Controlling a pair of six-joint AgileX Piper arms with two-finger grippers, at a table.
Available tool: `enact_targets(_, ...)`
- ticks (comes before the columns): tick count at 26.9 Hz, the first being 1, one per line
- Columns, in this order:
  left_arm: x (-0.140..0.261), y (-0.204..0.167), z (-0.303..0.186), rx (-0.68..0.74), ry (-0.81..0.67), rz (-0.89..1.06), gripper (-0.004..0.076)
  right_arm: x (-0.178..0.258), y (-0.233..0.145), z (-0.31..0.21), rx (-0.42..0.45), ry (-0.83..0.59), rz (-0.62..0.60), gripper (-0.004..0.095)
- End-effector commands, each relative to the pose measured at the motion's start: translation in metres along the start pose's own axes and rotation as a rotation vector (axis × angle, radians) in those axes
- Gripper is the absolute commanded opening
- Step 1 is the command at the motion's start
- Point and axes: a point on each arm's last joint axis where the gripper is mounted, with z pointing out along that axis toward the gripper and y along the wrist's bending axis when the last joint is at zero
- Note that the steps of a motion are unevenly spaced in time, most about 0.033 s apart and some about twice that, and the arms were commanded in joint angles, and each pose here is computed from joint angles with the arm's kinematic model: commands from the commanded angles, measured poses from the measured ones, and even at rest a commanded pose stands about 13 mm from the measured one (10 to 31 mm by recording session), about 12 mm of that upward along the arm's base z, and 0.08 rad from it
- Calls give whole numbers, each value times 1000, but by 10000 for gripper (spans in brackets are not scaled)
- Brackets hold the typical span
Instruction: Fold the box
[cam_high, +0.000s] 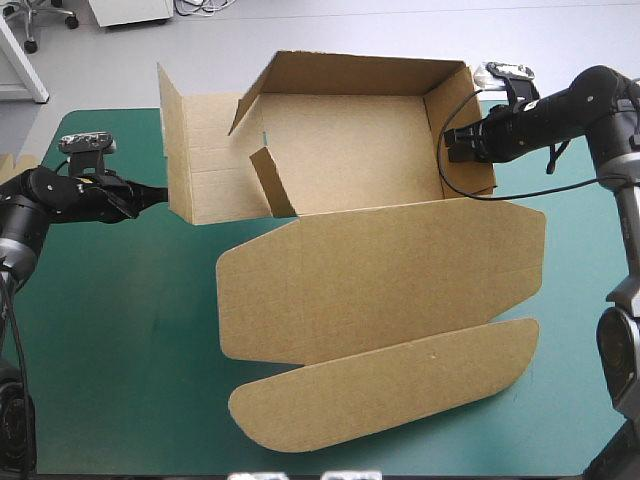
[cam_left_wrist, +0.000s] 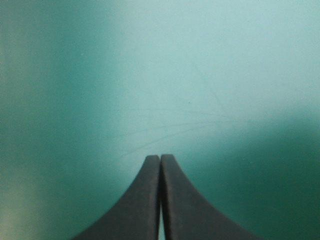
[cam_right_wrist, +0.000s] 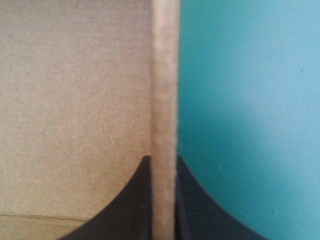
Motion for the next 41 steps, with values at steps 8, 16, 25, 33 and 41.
enact_targets(8,5,-47,-14,512,-73,-63,-10,-2,48,-23,-61,-62,-91,-17)
enact_targets(16,10,-56,-20,630,-23,-47,-10,-2,39,-10,-41,-30,-71,-16)
enact_targets(25,11,-74,-24,741,-13,-44,-10,-3,26,10,-22,13,-36,-15)
enact_targets(33,6,-80,-32,831,-38,-62,-10,-1,23,30,3,66,-39,-15)
enact_targets(41,0,-87,-41,932,-92,-61,-10,2,30,48,19,111,-67,-15)
